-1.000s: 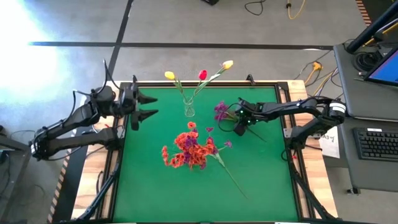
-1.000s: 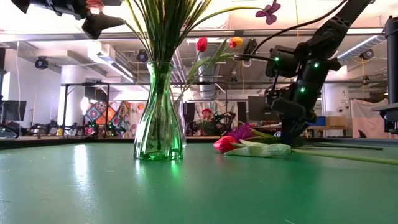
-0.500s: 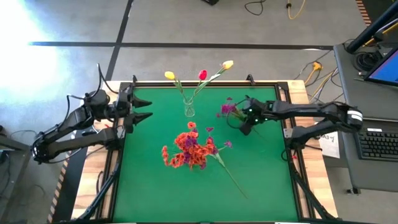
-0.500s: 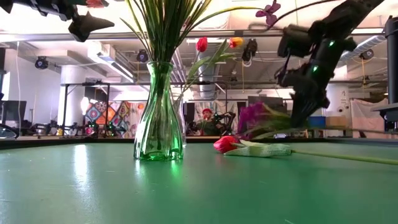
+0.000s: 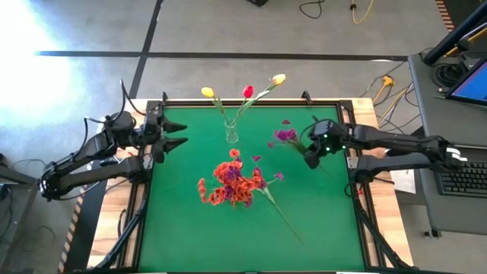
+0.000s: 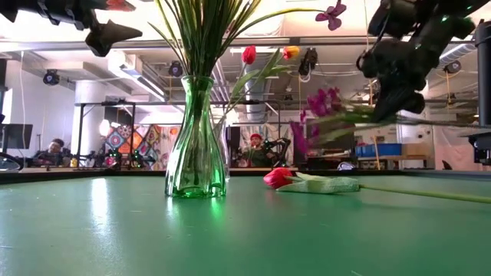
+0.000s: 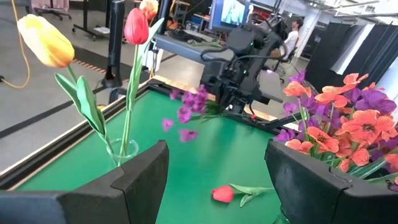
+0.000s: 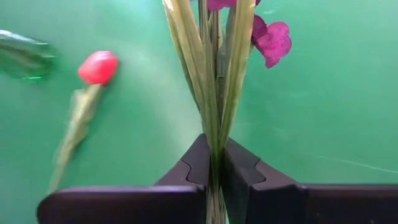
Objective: Sort flowers into vase by color
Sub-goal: Put the violet flowers into the green vase
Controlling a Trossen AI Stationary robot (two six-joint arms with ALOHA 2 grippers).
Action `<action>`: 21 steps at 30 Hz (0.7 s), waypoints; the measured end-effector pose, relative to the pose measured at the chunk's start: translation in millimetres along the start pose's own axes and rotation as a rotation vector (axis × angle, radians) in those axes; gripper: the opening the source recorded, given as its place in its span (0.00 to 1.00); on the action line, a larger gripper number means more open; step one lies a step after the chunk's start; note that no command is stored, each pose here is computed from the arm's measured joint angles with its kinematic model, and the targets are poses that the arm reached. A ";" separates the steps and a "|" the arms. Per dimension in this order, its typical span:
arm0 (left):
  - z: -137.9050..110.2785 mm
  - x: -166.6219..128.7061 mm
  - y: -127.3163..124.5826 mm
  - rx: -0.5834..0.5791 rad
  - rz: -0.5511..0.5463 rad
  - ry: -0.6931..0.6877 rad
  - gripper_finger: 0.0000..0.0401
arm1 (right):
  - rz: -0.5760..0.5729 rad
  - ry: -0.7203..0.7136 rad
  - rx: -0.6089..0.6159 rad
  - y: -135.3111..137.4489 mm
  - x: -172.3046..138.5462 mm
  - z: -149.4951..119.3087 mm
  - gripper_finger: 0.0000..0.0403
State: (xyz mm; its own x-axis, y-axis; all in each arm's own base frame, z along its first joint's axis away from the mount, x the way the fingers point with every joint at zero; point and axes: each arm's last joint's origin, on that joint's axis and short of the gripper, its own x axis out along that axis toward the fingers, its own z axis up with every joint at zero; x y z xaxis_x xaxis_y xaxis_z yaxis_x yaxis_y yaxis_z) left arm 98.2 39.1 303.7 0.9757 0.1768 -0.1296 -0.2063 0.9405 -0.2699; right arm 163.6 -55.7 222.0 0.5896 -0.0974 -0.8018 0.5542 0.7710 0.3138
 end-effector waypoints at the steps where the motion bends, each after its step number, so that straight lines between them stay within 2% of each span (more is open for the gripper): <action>1: -0.1 0.3 0.1 -0.008 0.001 0.002 0.63 | 0.015 -0.009 0.001 0.9 -2.9 -0.6 0.04; 13: 0.2 1.1 0.3 -0.052 0.001 0.000 0.63 | 0.088 -0.168 -0.033 3.5 -35.0 -5.5 0.04; 21: -0.5 1.5 0.6 -0.085 0.001 0.001 0.63 | 0.250 -0.364 -0.147 12.5 -56.1 1.7 0.04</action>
State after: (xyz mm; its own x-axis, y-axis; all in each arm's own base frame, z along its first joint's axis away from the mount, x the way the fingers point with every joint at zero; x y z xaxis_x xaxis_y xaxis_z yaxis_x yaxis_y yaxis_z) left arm 99.5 39.8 302.9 0.9753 0.1778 -0.1308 -0.2132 0.9124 -0.3495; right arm 138.4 -41.7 271.8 0.8771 -0.0914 -0.4715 0.2950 0.8772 0.3787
